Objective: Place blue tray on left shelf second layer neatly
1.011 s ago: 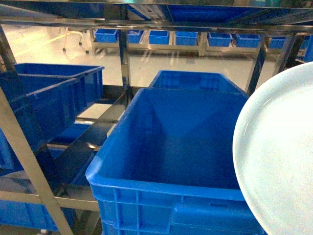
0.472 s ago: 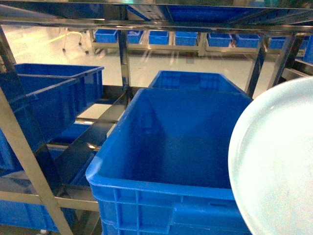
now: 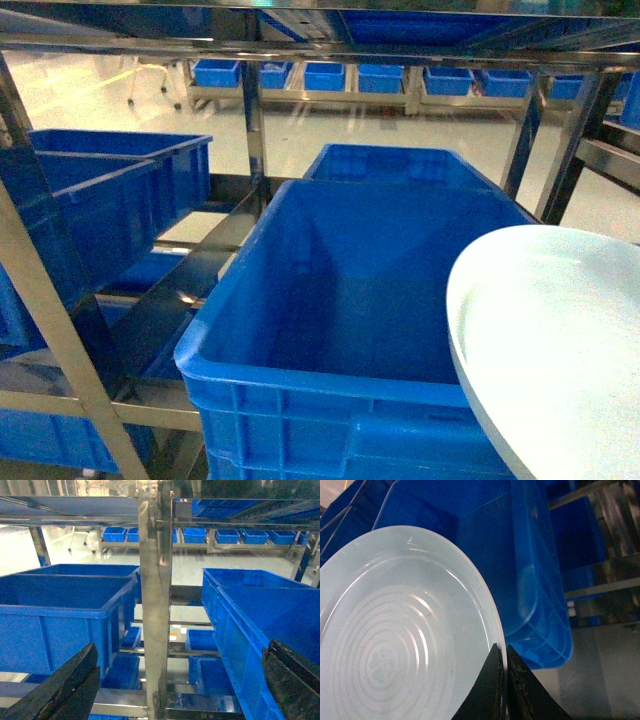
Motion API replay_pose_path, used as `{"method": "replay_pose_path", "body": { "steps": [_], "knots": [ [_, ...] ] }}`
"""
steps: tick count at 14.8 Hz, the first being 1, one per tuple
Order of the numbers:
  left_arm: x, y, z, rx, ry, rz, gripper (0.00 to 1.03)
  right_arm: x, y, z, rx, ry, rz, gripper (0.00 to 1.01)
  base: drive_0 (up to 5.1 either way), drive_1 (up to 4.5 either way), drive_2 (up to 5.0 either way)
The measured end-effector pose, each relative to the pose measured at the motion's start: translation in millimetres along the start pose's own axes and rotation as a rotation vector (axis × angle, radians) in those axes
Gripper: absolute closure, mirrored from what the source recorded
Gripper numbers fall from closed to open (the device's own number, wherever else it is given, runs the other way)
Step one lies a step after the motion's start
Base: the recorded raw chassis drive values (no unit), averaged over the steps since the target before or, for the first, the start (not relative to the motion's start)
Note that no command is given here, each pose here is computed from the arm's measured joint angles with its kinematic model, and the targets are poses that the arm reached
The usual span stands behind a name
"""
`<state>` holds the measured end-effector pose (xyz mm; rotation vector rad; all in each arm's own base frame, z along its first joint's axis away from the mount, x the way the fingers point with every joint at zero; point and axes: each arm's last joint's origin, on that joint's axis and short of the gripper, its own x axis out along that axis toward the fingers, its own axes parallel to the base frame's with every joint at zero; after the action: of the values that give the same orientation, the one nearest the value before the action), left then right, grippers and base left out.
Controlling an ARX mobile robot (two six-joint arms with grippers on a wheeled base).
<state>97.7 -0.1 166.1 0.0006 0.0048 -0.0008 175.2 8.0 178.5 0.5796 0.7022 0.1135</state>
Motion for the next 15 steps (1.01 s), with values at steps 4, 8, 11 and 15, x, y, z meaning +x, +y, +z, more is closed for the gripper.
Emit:
{"method": "replay_pose_path", "body": {
  "steps": [4,8,11,15],
  "knots": [
    [0.0,0.0,0.0,0.000,0.000,0.000,0.05,13.0,27.8,23.8,-0.010,-0.006,0.044,0.99,0.0,0.00,0.0],
    [0.0,0.0,0.1,0.000,-0.001,0.000,0.05,17.6,32.0,28.7,-0.016,-0.007,0.040,0.99,0.0,0.00,0.0],
    [0.0,0.0,0.0,0.000,0.000,0.000,0.05,30.6,29.9,29.2,-0.008,0.015,0.022,0.99,0.0,0.00,0.0],
    [0.0,0.0,0.1,0.000,-0.001,0.000,0.05,62.3,16.3,37.1,0.045,0.015,-0.017,0.99,0.0,0.00,0.0]
  ]
}}
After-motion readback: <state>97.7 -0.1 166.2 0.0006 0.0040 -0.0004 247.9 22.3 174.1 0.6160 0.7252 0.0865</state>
